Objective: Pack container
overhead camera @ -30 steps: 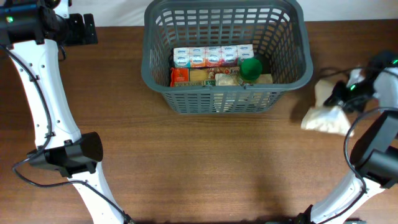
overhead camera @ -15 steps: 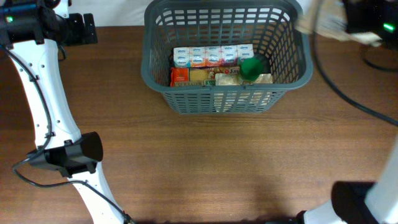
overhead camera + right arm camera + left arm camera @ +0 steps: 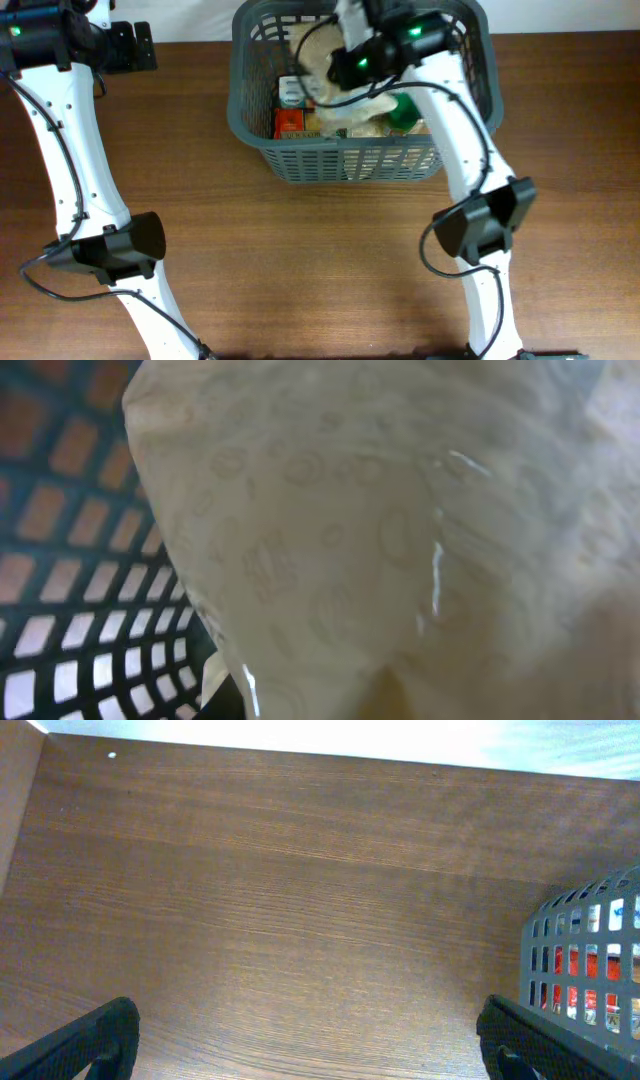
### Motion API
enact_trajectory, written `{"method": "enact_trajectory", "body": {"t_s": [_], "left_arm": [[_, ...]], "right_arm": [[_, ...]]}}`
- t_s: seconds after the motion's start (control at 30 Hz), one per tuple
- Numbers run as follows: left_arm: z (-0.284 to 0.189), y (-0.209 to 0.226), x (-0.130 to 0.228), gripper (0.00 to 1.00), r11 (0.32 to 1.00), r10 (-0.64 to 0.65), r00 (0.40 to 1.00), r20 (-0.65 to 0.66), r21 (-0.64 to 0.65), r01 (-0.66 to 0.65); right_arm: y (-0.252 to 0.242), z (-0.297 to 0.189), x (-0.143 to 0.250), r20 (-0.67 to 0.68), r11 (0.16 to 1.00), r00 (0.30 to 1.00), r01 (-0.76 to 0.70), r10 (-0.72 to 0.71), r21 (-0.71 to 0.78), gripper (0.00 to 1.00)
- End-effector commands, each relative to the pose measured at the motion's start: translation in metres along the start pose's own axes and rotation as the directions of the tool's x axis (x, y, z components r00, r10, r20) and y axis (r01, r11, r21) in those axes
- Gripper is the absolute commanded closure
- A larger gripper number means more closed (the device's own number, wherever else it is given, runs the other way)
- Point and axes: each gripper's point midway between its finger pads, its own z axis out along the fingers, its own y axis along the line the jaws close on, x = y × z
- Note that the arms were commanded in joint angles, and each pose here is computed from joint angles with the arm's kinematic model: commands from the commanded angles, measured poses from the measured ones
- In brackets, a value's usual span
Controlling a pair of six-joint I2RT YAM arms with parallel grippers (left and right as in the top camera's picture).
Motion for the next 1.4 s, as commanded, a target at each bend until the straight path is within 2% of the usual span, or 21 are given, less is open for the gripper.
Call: {"method": "enact_trajectory", "body": {"t_s": [0.0,0.1,0.23,0.47,0.53,0.63,0.7,0.83,1.0,1.13,1.2,1.3,1.33,1.37], "left_arm": [[0.003,0.004,0.001,0.01,1.0,-0.017,1.0,-0.008,-0.013,0.017],[0.003,0.004,0.001,0.01,1.0,-0.017,1.0,-0.008,-0.013,0.017],[0.003,0.004,0.001,0.01,1.0,-0.017,1.0,-0.008,-0.013,0.017],[0.003,0.004,0.001,0.01,1.0,-0.017,1.0,-0.008,-0.013,0.017],[0.003,0.004,0.001,0.01,1.0,-0.017,1.0,-0.008,-0.013,0.017],[0.003,0.004,0.001,0.01,1.0,-0.017,1.0,-0.008,-0.013,0.017],[0.003,0.004,0.001,0.01,1.0,-0.017,1.0,-0.008,-0.013,0.017],[0.003,0.004,0.001,0.01,1.0,-0.017,1.0,-0.008,-0.013,0.017],[0.003,0.004,0.001,0.01,1.0,-0.017,1.0,-0.008,-0.013,0.017],[0.003,0.004,0.001,0.01,1.0,-0.017,1.0,-0.008,-0.013,0.017],[0.003,0.004,0.001,0.01,1.0,-0.017,1.0,-0.008,-0.013,0.017],[0.003,0.004,0.001,0.01,1.0,-0.017,1.0,-0.008,-0.013,0.017],[0.003,0.004,0.001,0.01,1.0,-0.017,1.0,-0.008,-0.013,0.017],[0.003,0.004,0.001,0.01,1.0,-0.017,1.0,-0.008,-0.013,0.017]], "right_arm": [[0.026,-0.001,0.004,-0.017,0.998,0.999,0.048,-0.049,-0.044,0.66],[0.031,-0.001,0.013,-0.047,0.994,0.994,0.098,-0.1,-0.043,0.36],[0.01,-0.019,0.009,-0.033,0.995,0.996,0.089,-0.088,0.048,0.21],[-0.034,-0.112,-0.023,0.159,0.99,0.986,0.02,-0.043,0.143,0.03],[-0.033,-0.132,-0.027,0.199,0.994,0.979,0.013,-0.036,0.112,0.02],[-0.03,-0.13,-0.016,0.158,0.995,0.987,0.014,-0.031,0.103,0.05],[-0.032,-0.14,-0.019,0.178,0.993,0.984,0.011,-0.032,0.118,0.05],[-0.06,-0.208,-0.029,0.305,0.968,0.952,-0.045,-0.034,0.248,0.05],[-0.073,-0.306,-0.018,0.451,0.929,0.891,-0.125,-0.049,0.349,0.05],[-0.055,-0.38,0.02,0.518,0.899,0.853,-0.175,-0.065,0.401,0.06],[-0.041,-0.404,0.038,0.536,0.892,0.841,-0.183,-0.076,0.414,0.14],[-0.016,-0.433,0.075,0.556,0.893,0.83,-0.21,-0.052,0.397,0.19],[-0.003,-0.444,0.095,0.564,0.895,0.825,-0.232,-0.027,0.382,0.18],[0.005,-0.452,0.111,0.573,0.895,0.82,-0.249,-0.008,0.37,0.07]]}}
